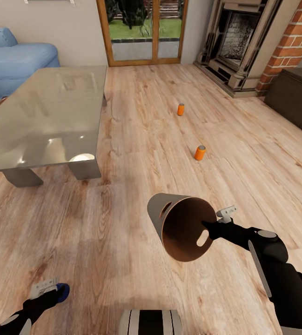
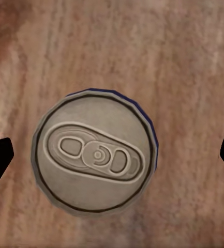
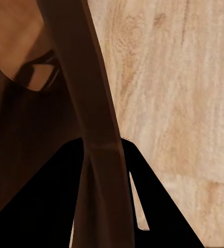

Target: Put the three can of soda from the living room inside the tash can in the kitchen.

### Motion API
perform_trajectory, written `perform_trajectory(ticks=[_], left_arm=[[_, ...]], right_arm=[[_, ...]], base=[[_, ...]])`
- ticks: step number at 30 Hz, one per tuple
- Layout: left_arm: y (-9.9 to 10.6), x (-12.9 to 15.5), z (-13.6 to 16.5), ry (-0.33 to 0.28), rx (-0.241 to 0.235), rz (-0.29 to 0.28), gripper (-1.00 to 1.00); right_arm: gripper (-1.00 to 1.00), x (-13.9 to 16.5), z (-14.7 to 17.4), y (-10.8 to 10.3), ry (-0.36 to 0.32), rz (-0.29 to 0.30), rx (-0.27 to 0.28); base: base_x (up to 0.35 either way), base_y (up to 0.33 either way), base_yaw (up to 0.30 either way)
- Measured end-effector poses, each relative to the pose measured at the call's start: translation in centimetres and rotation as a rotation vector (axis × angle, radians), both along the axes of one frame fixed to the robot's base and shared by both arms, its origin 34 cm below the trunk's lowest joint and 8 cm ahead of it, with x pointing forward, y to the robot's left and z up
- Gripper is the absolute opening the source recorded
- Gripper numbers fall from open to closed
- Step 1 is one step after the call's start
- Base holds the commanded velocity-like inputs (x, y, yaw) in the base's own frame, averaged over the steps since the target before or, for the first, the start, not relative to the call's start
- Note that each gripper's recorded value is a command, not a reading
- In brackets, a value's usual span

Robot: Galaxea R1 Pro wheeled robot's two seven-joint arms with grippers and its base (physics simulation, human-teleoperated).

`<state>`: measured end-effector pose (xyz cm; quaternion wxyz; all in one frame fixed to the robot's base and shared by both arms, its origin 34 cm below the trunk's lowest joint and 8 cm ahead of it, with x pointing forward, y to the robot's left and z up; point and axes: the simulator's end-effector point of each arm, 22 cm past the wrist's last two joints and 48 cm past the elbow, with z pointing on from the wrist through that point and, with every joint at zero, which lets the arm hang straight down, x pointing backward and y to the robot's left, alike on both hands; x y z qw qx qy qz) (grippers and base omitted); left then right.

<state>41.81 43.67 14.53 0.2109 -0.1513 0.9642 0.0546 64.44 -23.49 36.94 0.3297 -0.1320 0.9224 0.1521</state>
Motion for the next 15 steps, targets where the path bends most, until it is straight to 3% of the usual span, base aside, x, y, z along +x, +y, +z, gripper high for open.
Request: perform_trajectory(ticks=[6,15], left_arm=[[-0.1,-0.9,-0.9,0.028,-0.003,0.002,1.00],[0.0,-0.7,-0.8,0.022,0.000,0.001,1.00]], right_arm=[[-1.00,-0.3,-1.4,0.0,0.024,0.001,-0.002],[-1.00,-0.7,-1.6,1.0,0.029,0.026,0.000]], base=[[0.000,0.000,0.000],[0.036,0.005,0.000]])
